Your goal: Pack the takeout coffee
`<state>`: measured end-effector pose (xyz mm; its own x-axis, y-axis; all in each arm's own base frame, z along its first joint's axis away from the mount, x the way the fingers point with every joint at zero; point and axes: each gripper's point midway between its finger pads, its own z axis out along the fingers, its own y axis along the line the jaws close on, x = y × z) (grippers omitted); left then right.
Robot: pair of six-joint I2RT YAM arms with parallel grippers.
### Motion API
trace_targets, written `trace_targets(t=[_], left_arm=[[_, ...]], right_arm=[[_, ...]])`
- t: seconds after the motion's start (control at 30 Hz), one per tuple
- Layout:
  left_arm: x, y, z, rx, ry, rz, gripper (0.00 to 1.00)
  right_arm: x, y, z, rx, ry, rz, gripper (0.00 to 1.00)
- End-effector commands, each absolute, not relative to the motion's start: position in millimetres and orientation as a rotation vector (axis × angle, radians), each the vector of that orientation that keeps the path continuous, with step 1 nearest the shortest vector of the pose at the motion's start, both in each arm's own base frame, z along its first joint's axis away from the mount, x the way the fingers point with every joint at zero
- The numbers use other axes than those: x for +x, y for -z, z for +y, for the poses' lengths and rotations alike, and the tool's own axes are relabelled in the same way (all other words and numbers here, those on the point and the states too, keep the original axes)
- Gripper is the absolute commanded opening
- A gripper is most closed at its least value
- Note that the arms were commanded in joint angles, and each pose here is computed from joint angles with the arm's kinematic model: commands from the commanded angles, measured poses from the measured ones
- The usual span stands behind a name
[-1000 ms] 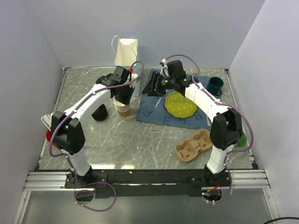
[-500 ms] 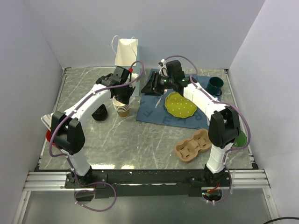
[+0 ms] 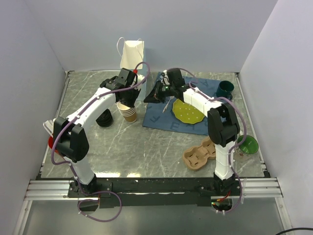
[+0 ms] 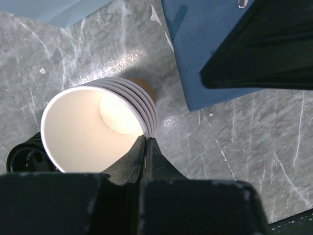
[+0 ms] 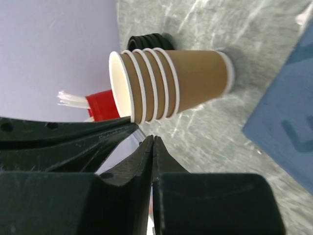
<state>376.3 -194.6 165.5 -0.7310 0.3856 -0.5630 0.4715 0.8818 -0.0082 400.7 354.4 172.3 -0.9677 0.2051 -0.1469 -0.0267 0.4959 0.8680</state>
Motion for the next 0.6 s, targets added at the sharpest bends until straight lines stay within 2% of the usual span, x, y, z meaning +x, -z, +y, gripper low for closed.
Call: trace_targets(t=[0.0,0.17,0.57], left_arm=[[391,-200,-198,0.571,0.212,2.377,0.01],[391,-198,-198,0.575,0.210,2.379,0.01],[398,-197,-199,0.570,0.208,2.381,0.01]], right_arm=[[405,-211,380,0.076,-1.603,2.397,0.06],[404,-208,394,0.064,-1.642,2.411,0.02],[409,-195,401,0.092,-1.606,2.464,0.04]])
